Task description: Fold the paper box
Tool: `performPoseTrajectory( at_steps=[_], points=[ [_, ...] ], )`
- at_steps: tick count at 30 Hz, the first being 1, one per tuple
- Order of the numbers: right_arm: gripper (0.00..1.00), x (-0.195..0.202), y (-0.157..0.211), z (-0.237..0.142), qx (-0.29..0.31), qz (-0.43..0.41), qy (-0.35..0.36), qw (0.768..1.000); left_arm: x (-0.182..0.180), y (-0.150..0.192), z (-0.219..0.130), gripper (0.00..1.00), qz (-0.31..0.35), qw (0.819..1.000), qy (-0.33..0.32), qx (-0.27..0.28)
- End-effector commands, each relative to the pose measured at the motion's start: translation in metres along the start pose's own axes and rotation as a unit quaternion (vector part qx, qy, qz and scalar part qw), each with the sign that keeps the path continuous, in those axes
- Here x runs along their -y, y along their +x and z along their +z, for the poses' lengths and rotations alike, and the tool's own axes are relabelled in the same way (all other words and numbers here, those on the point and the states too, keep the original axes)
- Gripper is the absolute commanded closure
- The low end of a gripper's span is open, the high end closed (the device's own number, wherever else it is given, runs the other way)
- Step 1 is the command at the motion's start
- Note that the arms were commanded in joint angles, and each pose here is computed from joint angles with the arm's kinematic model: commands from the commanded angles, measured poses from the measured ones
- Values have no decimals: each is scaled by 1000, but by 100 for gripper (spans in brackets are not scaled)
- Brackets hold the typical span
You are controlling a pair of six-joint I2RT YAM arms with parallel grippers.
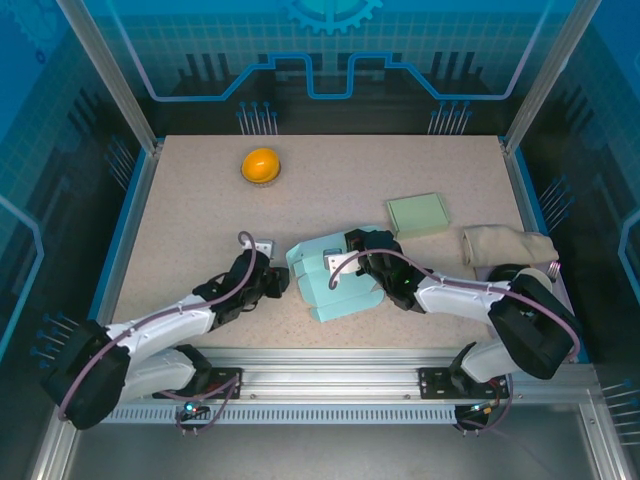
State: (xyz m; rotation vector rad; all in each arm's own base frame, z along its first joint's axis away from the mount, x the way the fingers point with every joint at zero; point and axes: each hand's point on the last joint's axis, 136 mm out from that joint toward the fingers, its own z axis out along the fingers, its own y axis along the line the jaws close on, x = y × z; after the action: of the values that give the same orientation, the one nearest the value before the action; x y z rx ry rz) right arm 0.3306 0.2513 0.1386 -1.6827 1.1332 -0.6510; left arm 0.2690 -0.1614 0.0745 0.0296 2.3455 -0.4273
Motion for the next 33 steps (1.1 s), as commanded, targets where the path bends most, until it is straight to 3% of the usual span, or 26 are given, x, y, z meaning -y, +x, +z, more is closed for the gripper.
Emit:
performPoseTrajectory(
  at_steps=[1, 21, 33],
  points=[
    [100, 2, -5, 4, 3, 10, 6, 1000, 11, -22, 1, 63, 22, 999, 8, 28],
    [100, -23, 1, 12, -4, -1, -48, 999, 26, -38, 22, 57, 40, 999, 12, 29],
    [100, -26, 15, 28, -20, 15, -82, 996, 57, -52, 26, 55, 75, 993, 81, 51]
  ],
)
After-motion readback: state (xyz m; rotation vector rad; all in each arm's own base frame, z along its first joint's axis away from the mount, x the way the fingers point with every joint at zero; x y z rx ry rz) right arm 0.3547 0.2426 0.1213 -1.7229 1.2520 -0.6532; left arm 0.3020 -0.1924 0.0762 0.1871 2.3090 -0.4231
